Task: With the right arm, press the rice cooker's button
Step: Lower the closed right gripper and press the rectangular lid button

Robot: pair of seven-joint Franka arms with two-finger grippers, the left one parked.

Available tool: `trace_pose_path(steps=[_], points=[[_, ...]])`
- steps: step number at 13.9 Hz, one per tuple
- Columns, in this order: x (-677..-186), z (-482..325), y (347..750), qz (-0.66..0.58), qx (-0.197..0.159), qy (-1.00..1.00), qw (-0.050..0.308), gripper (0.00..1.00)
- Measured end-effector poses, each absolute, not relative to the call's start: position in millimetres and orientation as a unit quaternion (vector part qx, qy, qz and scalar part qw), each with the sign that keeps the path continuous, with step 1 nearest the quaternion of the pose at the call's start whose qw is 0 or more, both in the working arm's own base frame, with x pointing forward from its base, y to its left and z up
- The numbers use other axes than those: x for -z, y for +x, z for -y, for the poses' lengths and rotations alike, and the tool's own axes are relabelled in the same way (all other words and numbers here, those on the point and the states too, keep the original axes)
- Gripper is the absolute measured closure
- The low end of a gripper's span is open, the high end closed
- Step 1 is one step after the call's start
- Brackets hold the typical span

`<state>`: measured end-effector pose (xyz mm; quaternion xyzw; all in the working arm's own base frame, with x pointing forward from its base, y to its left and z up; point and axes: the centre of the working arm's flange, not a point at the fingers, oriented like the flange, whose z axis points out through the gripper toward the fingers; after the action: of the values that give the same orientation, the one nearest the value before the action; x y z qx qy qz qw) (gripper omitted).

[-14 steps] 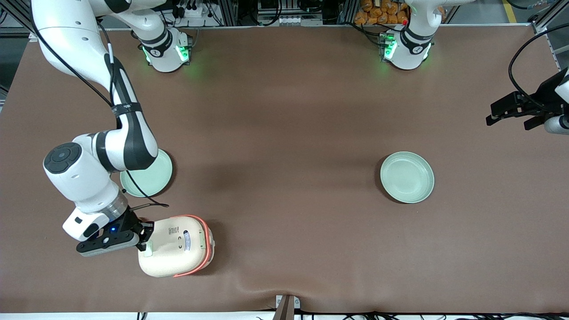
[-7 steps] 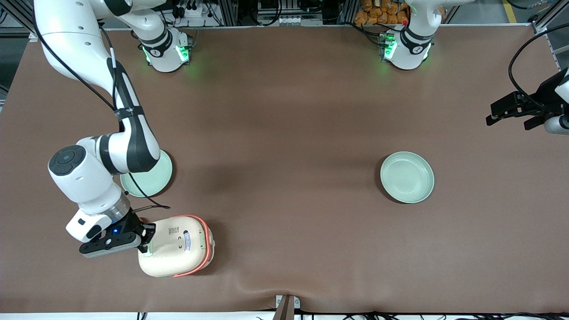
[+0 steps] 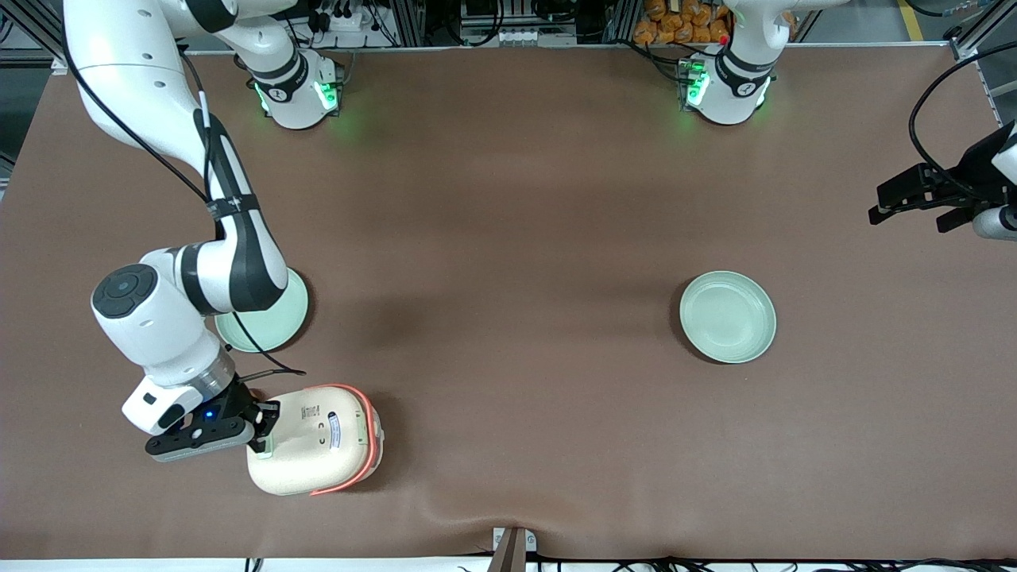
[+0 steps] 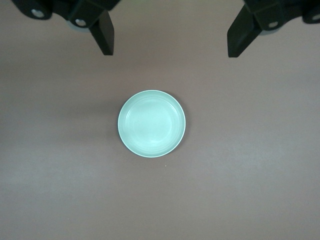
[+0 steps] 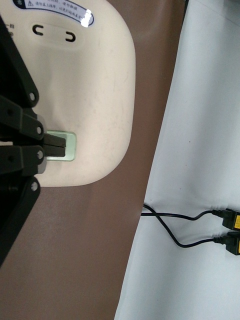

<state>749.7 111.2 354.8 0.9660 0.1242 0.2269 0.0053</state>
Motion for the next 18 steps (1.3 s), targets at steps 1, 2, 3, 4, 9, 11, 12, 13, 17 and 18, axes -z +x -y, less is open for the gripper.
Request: trace_pose_path(steps=[1, 2, 3, 4, 9, 11, 12, 13, 17, 18], points=[[-354.6, -111.5, 749.9, -0.124, -0.227, 0.966, 0.005, 0.99], [-354.5, -111.5, 750.0, -0.124, -0.227, 0.966, 0.005, 0.99], [-354.2, -111.6, 750.0, -0.124, -0.227, 0.966, 0.005, 0.99], [-353.7, -111.8, 750.0, -0.124, -0.227, 0.966, 0.005, 0.99], [-350.9, -112.4, 751.0, -0.122, -0.232, 0.965, 0.004, 0.99], [-349.7, -111.9, 751.9, -0.120, -0.237, 0.964, 0.004, 0.99], [-349.7, -111.9, 751.9, -0.119, -0.237, 0.964, 0.004, 0.99], [-349.7, -111.9, 751.9, -0.119, -0.238, 0.964, 0.004, 0.99], [-351.7, -112.4, 752.6, -0.119, -0.240, 0.963, 0.004, 0.99], [-353.4, -112.5, 753.2, -0.119, -0.242, 0.963, 0.004, 0.99]])
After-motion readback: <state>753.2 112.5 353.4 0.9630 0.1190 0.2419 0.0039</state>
